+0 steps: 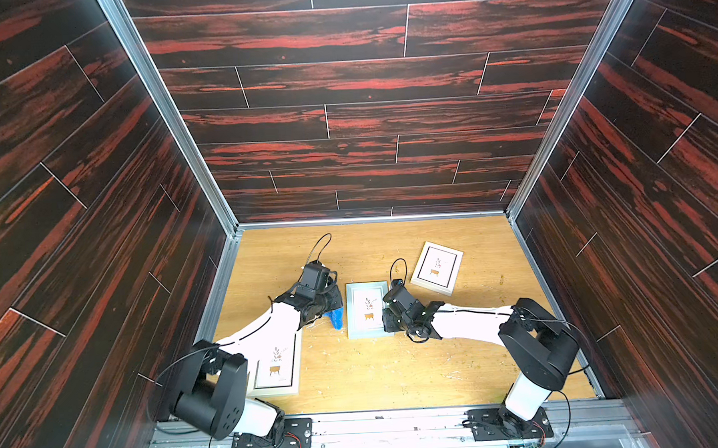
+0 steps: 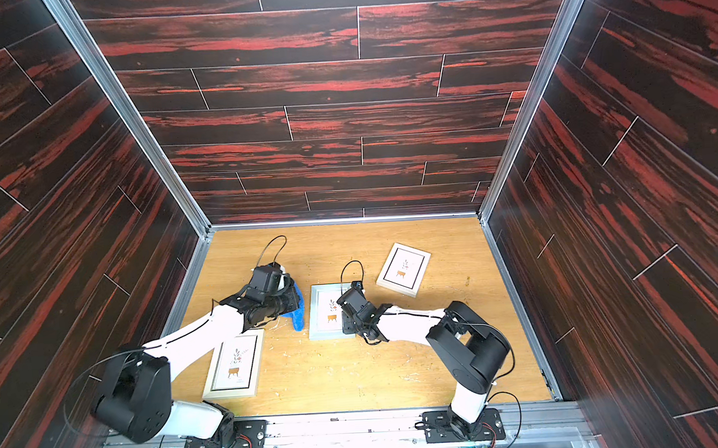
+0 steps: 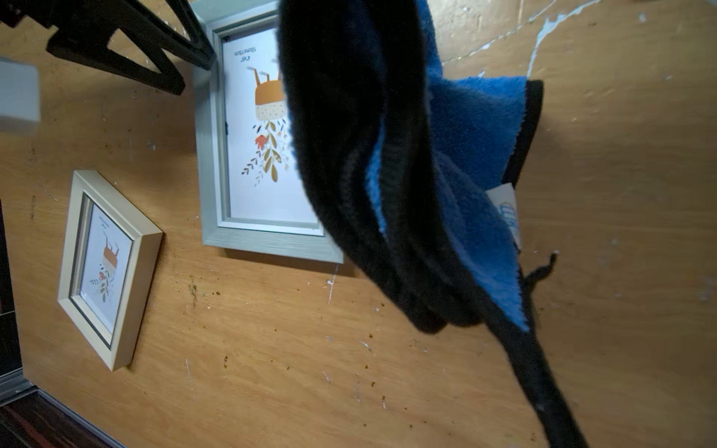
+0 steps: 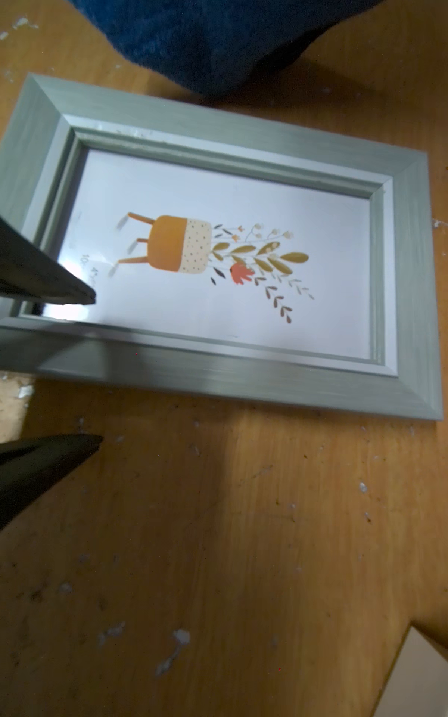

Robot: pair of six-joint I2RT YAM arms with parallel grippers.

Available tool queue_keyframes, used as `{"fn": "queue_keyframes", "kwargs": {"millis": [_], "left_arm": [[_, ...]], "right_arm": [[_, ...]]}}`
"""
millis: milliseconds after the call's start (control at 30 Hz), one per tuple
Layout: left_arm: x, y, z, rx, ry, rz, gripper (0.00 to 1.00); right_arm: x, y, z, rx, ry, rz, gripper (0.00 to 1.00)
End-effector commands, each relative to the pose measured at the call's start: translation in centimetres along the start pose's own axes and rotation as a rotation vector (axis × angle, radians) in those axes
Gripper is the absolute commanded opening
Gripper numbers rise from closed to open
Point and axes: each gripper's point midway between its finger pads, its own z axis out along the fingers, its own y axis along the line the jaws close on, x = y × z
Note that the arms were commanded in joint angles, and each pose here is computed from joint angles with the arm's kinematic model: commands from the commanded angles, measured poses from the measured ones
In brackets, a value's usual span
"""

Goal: Wipe the picture frame with a cloth
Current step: Wipe the dirt from the picture frame.

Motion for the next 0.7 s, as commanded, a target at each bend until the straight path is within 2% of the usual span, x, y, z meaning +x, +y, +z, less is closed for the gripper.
{"fn": "queue_keyframes", "kwargs": {"millis": [0, 233, 400, 533, 667], "left_arm": [[-0.7, -2.5, 0.7, 0.079, 0.016, 0.016, 0.00], [0.6, -4.5, 4.2, 0.116, 0.100, 0.020, 0.00], [3.2, -2.6, 7.2, 0.021, 0.220, -0.006, 0.00], [5.5, -0.8, 7.1, -0.027, 0.268, -0.020, 0.00], [9.2, 0.3, 5.3, -0.068, 0.345, -0.032, 0.00]], "right_arm": [[-0.1, 0.2, 0.6, 0.006, 0.008, -0.013, 0.53], [1.0, -0.1, 1.6, 0.019, 0.046, -0.025, 0.40], [1.2, -0.8, 1.8, 0.057, 0.050, -0.017, 0.27], [1.0, -2.2, 1.7, 0.125, 0.038, 0.009, 0.19], [1.0, -3.0, 2.1, 0.146, 0.048, 0.044, 0.12]]}}
